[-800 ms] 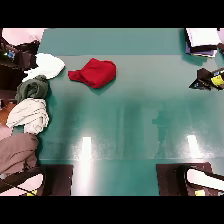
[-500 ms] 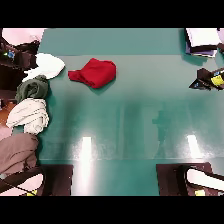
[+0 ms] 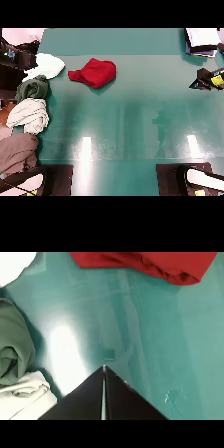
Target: Fold the shirts.
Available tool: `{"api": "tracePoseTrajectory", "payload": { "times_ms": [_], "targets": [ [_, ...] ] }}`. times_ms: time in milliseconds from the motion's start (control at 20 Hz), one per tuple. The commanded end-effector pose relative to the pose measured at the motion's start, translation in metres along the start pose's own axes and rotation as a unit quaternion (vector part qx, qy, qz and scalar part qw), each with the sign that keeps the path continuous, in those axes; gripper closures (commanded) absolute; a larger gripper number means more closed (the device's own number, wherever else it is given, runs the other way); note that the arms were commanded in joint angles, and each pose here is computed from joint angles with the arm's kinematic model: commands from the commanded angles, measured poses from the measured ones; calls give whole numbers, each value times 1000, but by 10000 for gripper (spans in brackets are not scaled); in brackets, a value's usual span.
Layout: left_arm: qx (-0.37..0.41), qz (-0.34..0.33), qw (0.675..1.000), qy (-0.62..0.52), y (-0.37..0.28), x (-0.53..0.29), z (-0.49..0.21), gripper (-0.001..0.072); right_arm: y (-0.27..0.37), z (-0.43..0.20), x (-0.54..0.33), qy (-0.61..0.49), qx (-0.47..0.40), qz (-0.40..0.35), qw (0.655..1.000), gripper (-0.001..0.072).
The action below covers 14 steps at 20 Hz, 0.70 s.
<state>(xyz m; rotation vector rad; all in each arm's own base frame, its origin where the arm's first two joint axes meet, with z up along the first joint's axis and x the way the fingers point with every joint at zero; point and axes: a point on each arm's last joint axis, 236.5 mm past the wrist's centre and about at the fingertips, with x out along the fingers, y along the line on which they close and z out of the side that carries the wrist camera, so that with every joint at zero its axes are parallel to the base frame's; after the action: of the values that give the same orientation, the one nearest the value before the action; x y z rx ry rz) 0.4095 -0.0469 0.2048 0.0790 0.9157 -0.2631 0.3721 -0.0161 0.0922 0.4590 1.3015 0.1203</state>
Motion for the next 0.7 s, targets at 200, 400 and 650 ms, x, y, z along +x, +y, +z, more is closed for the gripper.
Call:
{"api": "tracePoseTrajectory", "payload": {
  "times_ms": [200,400,650],
  "targets": [
    [-1,13,998,-66,6,-3,31,682,0,6,0,-13,0,0,1000,694],
    [-17,-23,996,-89,-9,0,43,517,0,6,0,-12,0,1,1000,695],
    [-44,-129,990,-21,-60,94,35,229,8,-3,0,6,1,17,1000,695]
  ]
}}
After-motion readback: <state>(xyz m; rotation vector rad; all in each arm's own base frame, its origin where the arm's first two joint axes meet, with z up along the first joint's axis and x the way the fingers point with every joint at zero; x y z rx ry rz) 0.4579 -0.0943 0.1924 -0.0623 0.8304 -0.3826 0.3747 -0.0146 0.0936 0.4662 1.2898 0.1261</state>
